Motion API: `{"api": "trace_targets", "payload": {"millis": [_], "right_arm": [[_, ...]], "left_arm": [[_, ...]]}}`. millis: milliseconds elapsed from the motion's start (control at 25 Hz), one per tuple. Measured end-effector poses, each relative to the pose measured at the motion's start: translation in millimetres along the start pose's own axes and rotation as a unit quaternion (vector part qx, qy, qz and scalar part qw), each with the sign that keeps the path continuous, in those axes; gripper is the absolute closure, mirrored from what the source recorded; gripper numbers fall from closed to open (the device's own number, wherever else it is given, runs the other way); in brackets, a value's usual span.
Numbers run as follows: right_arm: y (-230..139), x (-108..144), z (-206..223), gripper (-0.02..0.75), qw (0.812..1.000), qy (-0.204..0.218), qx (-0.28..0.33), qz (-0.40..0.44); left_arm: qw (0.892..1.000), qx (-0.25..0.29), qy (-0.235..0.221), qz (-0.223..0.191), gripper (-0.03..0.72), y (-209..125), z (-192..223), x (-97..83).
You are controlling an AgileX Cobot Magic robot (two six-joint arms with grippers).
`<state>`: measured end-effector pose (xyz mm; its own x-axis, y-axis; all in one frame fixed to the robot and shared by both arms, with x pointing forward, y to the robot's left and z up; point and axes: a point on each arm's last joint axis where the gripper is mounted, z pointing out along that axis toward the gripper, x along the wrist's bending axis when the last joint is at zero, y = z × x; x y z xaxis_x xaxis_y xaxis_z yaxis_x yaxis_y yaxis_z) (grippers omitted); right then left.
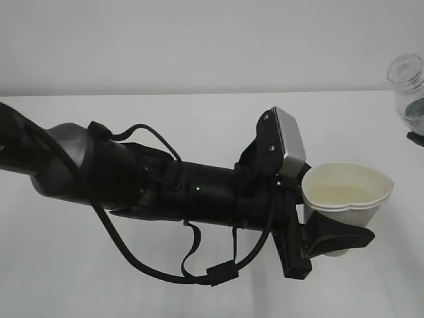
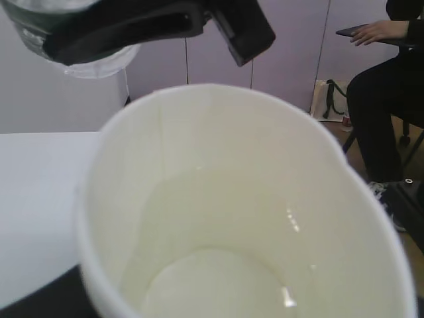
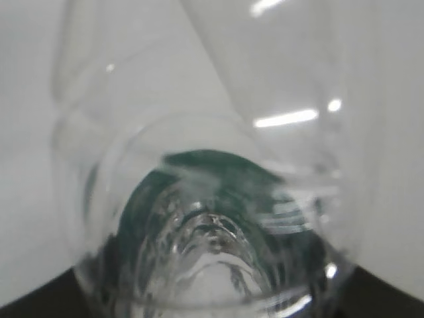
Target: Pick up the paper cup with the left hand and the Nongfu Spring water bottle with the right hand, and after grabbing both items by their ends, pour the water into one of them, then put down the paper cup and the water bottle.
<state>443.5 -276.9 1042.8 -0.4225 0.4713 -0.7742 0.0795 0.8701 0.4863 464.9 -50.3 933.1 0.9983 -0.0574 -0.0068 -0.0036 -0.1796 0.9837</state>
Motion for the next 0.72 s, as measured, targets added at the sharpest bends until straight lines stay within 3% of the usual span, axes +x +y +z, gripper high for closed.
{"api": "trace_targets", "payload": {"millis": [320,720], "right_arm": [[0.6,0.6,0.0,0.337,0.992,0.004,-0.003,0.123],[2.8,1.5,0.0,0.337,0.978,0.011,-0.013,0.207]], "left_arm": [[1.000,0.002,0.003,-0.001,0.270,-0.3,0.0,0.5],[1.000,0.002,0.004,-0.002,0.270,-0.4,0.0,0.8]]}}
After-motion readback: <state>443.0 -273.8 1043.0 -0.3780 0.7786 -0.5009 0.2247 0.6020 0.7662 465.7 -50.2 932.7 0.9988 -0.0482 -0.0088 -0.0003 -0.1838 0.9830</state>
